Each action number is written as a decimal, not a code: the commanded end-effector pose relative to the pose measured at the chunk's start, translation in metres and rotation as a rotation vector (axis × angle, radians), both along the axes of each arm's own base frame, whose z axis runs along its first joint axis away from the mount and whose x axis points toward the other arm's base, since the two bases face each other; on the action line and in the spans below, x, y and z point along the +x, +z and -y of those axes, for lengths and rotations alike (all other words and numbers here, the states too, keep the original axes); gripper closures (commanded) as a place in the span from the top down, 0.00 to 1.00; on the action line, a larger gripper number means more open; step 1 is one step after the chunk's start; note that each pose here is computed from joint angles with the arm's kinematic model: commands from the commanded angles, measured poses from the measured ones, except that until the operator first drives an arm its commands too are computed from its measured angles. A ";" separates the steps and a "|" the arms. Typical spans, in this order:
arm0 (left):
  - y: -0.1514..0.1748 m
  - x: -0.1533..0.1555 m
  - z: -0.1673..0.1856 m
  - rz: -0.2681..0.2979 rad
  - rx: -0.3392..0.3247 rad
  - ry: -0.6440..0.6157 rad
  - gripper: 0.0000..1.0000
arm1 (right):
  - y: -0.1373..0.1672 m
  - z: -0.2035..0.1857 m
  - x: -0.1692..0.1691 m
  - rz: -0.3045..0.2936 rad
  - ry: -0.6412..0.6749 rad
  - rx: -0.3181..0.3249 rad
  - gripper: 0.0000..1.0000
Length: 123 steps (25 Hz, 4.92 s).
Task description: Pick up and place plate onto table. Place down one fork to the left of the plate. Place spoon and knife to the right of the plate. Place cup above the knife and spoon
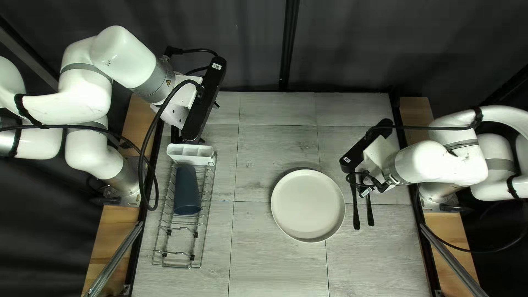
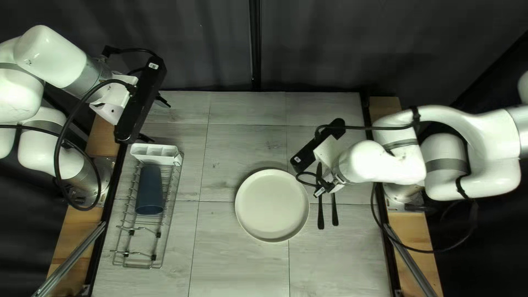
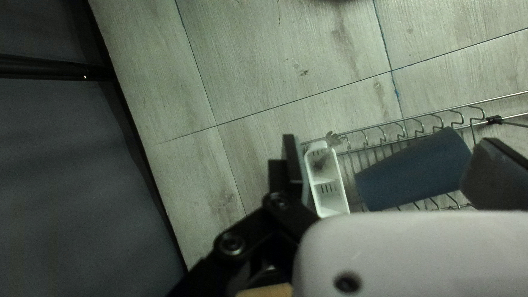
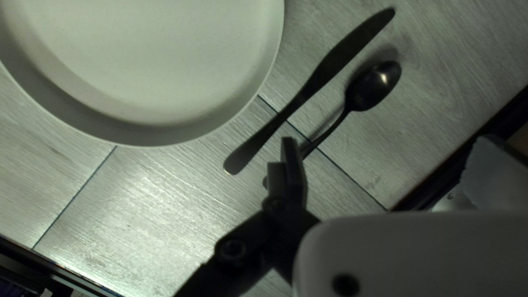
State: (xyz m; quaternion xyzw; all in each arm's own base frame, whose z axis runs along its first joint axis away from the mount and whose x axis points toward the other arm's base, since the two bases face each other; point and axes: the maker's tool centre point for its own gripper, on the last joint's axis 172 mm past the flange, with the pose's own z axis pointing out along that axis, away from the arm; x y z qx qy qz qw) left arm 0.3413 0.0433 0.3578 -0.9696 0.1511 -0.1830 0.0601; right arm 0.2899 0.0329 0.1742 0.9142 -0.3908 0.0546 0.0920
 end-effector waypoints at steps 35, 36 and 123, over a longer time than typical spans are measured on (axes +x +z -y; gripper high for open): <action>0.000 0.000 0.000 0.000 0.000 0.000 1.00 | 0.089 0.064 0.010 0.023 0.625 0.069 1.00; 0.000 0.000 0.000 0.000 0.000 0.000 1.00 | 0.089 0.064 0.010 0.023 0.625 0.069 1.00; -0.103 0.003 0.019 -0.124 -0.100 -0.130 0.00 | 0.089 0.064 0.010 0.023 0.625 0.069 1.00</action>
